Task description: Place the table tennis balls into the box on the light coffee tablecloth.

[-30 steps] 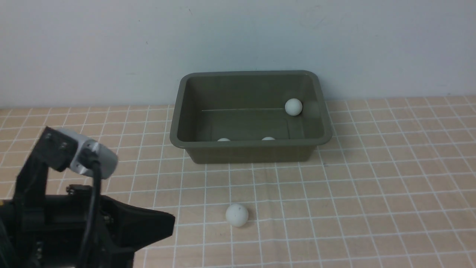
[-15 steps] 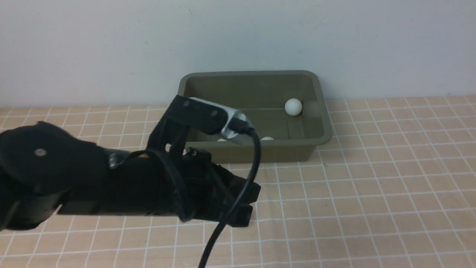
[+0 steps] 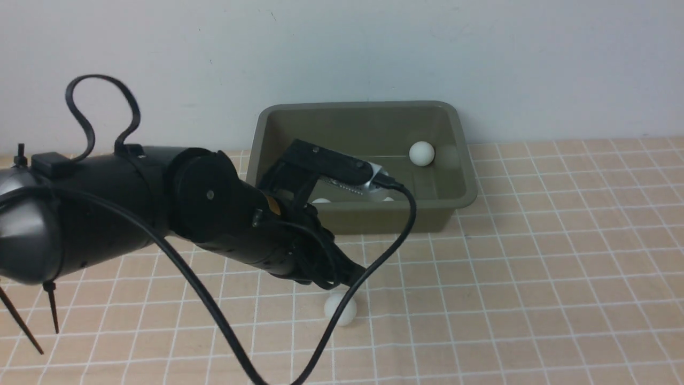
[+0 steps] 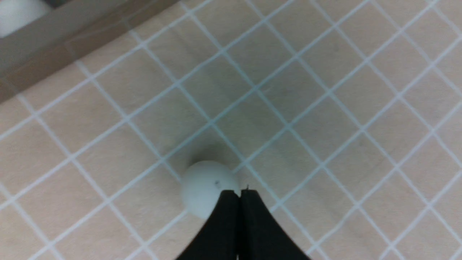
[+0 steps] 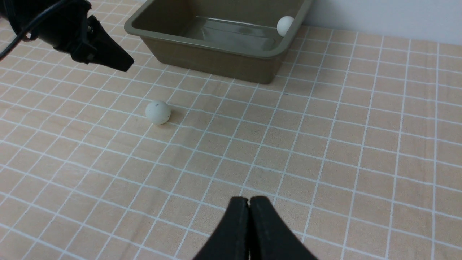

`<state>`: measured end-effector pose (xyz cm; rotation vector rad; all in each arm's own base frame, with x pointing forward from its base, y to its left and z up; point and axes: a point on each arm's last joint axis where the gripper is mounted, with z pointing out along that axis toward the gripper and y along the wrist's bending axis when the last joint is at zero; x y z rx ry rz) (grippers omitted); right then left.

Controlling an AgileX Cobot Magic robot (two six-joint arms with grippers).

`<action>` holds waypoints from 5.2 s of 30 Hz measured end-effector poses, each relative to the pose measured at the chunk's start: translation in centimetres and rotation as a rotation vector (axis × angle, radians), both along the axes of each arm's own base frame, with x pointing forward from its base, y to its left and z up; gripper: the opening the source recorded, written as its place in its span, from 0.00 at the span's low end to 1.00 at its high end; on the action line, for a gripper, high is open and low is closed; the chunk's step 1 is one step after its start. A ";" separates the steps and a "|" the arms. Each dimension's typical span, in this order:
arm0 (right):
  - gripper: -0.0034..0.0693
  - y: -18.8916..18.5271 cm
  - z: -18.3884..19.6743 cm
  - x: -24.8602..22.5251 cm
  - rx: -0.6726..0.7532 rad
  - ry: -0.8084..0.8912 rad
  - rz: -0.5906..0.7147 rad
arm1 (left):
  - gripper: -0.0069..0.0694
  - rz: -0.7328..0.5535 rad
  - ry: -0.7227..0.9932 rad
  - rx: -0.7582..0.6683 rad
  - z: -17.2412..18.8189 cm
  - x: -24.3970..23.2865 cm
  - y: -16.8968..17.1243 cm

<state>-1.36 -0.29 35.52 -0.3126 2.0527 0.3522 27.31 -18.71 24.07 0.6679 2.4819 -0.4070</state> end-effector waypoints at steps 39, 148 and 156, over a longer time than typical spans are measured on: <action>0.02 0.0 0.0 0.0 0.004 0.002 0.001 | 0.67 0.023 0.077 0.222 -3.1 -0.6 -4.3; 0.02 0.1 0.0 -0.1 0.037 0.017 -0.004 | 0.56 0.366 0.025 0.170 -1.6 15.6 -3.5; 0.02 -1.2 0.0 0.5 -0.084 -0.036 -0.112 | 0.20 0.381 -0.056 0.289 5.7 12.1 -1.1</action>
